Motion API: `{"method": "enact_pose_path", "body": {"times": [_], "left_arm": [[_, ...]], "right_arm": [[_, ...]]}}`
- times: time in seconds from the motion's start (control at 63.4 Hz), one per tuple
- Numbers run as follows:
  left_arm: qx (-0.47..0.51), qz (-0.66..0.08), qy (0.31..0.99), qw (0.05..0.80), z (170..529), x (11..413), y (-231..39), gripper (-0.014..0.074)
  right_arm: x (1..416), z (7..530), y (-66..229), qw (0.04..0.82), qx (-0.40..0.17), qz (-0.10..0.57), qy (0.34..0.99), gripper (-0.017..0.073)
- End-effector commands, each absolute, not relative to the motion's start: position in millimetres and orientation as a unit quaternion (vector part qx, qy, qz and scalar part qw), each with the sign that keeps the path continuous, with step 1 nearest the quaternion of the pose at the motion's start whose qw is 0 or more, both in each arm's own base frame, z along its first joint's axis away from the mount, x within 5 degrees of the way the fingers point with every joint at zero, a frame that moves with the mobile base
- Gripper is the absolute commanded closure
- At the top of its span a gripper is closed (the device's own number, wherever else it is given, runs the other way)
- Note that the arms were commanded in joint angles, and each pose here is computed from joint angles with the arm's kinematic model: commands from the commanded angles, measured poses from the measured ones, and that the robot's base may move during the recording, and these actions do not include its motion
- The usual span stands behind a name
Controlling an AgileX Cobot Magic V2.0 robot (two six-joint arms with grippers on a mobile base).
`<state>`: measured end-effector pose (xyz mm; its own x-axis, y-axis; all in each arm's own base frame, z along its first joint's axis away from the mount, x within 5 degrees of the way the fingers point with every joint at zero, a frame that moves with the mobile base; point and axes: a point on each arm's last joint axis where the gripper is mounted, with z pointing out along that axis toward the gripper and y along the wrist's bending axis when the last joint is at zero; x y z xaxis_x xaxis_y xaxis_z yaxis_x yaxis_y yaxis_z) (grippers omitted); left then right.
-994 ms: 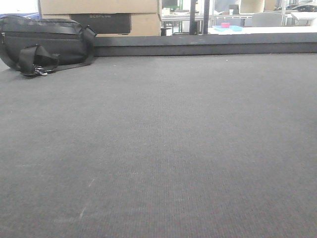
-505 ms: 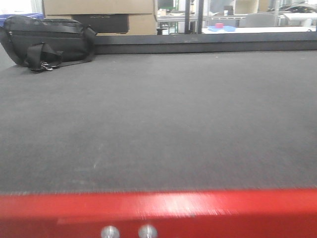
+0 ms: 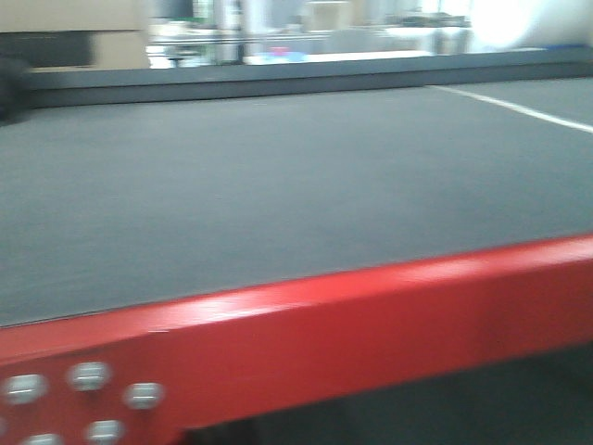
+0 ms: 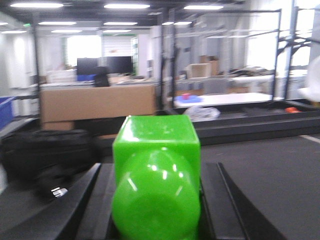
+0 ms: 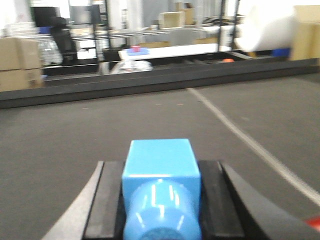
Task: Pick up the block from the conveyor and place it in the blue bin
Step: 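Drive the base away from the conveyor holding both blocks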
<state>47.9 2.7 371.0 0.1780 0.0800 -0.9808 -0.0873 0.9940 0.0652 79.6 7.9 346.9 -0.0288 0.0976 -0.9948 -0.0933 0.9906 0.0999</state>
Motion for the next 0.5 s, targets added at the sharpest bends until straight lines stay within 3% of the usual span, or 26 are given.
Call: {"method": "enact_pose_path", "body": {"times": [0.0,0.489], "left_arm": [[-0.005,0.053,0.622,0.781,373.7,40.8,2.1,0.0705],[-0.005,0.054,0.61,0.79,374.9,33.2,1.4,0.0705]], "right_arm": [[78.7,348.6,7.6,0.707,-0.001,0.065,0.705,0.0721],[78.7,348.6,7.6,0.707,-0.001,0.065,0.705,0.0721]]}}
